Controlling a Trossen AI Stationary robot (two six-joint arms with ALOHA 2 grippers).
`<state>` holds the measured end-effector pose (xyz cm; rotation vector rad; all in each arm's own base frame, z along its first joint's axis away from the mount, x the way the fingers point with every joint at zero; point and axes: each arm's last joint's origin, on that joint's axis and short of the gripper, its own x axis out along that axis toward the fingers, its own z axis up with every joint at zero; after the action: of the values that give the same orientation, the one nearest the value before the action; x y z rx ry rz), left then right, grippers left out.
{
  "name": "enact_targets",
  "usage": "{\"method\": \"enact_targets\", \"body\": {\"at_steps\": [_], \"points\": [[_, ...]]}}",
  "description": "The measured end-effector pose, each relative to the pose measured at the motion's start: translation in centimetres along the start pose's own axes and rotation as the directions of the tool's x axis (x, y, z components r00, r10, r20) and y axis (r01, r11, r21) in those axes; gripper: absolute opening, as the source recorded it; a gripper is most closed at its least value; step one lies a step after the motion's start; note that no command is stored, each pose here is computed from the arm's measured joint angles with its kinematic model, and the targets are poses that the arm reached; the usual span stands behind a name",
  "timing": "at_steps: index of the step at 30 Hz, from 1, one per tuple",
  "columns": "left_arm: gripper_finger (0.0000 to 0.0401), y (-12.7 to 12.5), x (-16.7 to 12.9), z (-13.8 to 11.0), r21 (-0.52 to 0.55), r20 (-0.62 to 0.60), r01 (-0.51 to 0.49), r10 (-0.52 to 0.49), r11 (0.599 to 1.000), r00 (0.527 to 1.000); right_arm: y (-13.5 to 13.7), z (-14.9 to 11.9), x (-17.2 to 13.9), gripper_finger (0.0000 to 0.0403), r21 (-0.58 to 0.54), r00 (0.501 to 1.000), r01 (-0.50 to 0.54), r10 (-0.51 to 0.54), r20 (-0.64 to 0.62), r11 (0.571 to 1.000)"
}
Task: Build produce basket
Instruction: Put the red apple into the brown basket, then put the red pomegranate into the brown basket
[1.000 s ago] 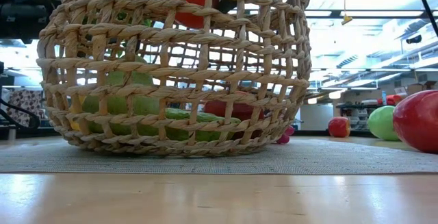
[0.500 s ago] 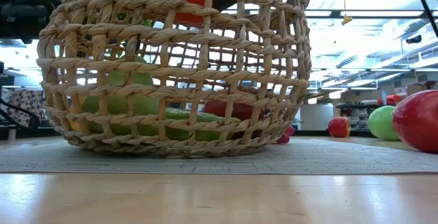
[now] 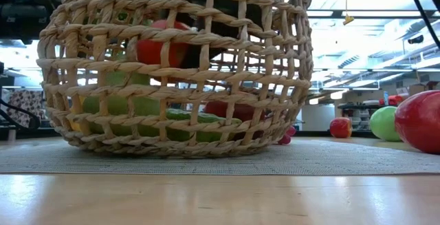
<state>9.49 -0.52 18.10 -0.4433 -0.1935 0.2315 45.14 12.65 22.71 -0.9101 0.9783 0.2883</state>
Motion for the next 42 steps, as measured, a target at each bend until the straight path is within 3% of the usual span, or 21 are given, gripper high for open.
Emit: {"method": "enact_targets", "body": {"at_steps": [4, 9, 14, 18, 21, 25, 29, 32, 37, 42], "points": [[0.0389, 0.0, 0.0, 0.0, 0.001, -0.001, -0.001, 0.001, 1.000, 1.000, 0.3, -0.3, 0.1, 0.0330, 0.063, 0.999, -0.045, 0.046, -0.016, 0.997], [0.0389, 0.0, 0.0, 0.0, 0.002, -0.003, -0.001, 0.001, 1.000, 1.000, -0.5, -0.7, 0.3, 0.0333, 0.200, 0.999, -0.029, 0.033, -0.018, 0.979], [0.0389, 0.0, 0.0, 0.0, 0.003, -0.003, -0.002, 0.002, 1.000, 1.000, -1.4, -1.2, 0.2, 0.0363, 0.299, 0.999, -0.033, 0.042, -0.022, 0.954], [0.0389, 0.0, 0.0, 0.0, 0.003, -0.004, -0.002, 0.002, 1.000, 1.000, -2.8, -0.6, -1.4, 0.0394, 0.379, 1.000, -0.024, 0.026, 0.000, 0.925], [0.0389, 0.0, 0.0, 0.0, 0.002, -0.004, -0.002, 0.002, 1.000, 1.000, -3.7, -0.4, -3.0, 0.0394, 0.397, 1.000, -0.014, 0.020, -0.010, 0.918], [0.0389, 0.0, 0.0, 0.0, 0.003, -0.004, -0.001, 0.001, 1.000, 1.000, -5.6, -0.1, -6.2, 0.0390, 0.409, 0.995, 0.094, -0.074, -0.066, 0.907], [0.0389, 0.0, 0.0, 0.0, 0.003, -0.004, -0.002, 0.002, 1.000, 1.000, -7.9, -0.2, -9.8, 0.0389, 0.467, 0.983, 0.185, -0.171, -0.071, 0.865], [0.0389, 0.0, 0.0, 0.0, 0.003, -0.003, -0.001, 0.001, 1.000, 1.000, -9.2, -1.8, -11.6, 0.0387, 0.514, 0.978, 0.205, -0.190, -0.082, 0.833], [0.0389, 0.0, 0.0, 0.0, 0.003, -0.004, -0.001, 0.001, 1.000, 1.000, -11.0, -6.4, -14.4, 0.0374, 0.661, 0.970, 0.238, -0.206, -0.127, 0.712], [0.0389, 0.0, 0.0, 0.0, 0.002, -0.003, -0.001, 0.001, 1.000, 1.000, -10.7, -9.7, -17.1, 0.0361, 0.732, 0.952, 0.272, -0.286, -0.110, 0.624]]}}
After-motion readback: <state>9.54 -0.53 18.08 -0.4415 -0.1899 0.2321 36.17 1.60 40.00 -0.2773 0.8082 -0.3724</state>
